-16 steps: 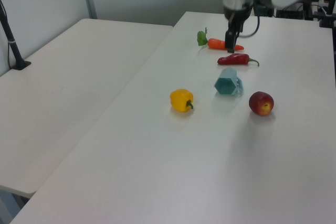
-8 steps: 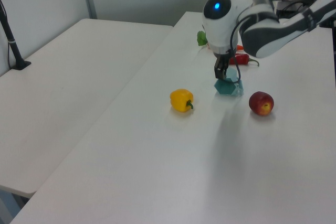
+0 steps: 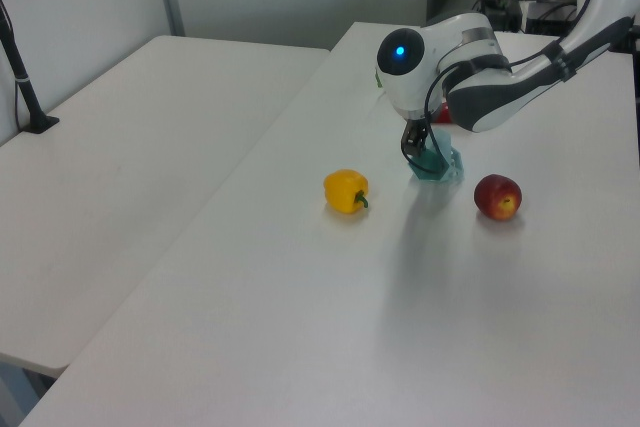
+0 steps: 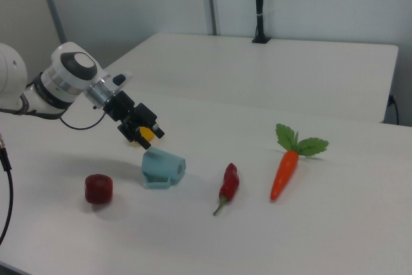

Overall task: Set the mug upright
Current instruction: 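Move the open gripper down toward the light-blue mug lying on its side, then close the gripper on the mug's base end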

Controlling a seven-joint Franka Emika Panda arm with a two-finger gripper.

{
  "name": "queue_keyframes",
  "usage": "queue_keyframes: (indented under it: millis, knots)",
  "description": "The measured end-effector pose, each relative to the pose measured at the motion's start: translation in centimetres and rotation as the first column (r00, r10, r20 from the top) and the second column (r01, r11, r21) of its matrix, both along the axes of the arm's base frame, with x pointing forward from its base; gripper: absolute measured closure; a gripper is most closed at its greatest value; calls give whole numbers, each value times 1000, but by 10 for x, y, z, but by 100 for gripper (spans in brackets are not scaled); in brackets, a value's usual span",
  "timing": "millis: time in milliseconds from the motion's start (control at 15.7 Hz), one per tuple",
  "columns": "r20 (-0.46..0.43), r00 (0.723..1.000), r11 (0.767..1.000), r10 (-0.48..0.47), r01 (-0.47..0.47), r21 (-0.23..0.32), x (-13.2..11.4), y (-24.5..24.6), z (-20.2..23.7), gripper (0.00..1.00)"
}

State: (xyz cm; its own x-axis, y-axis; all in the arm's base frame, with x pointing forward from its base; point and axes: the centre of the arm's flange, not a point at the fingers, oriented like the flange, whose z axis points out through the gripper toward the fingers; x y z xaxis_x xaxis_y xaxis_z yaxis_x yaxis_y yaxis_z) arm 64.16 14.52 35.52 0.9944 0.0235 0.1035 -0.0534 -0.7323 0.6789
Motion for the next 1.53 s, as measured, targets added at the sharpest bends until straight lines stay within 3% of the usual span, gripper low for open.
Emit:
queue_keyframes:
  millis: [510,1020,1211,1530]
  knots:
    - [-26,1000,1000,6,-6,-9,2,-2,-23,0]
    - [-65,998,994,-14,7,-105,-1,-49,-47,0]
    - [-101,995,988,8,-24,-153,-10,-56,-65,6]
    - [-106,994,984,17,-36,-176,-13,-57,-66,54]
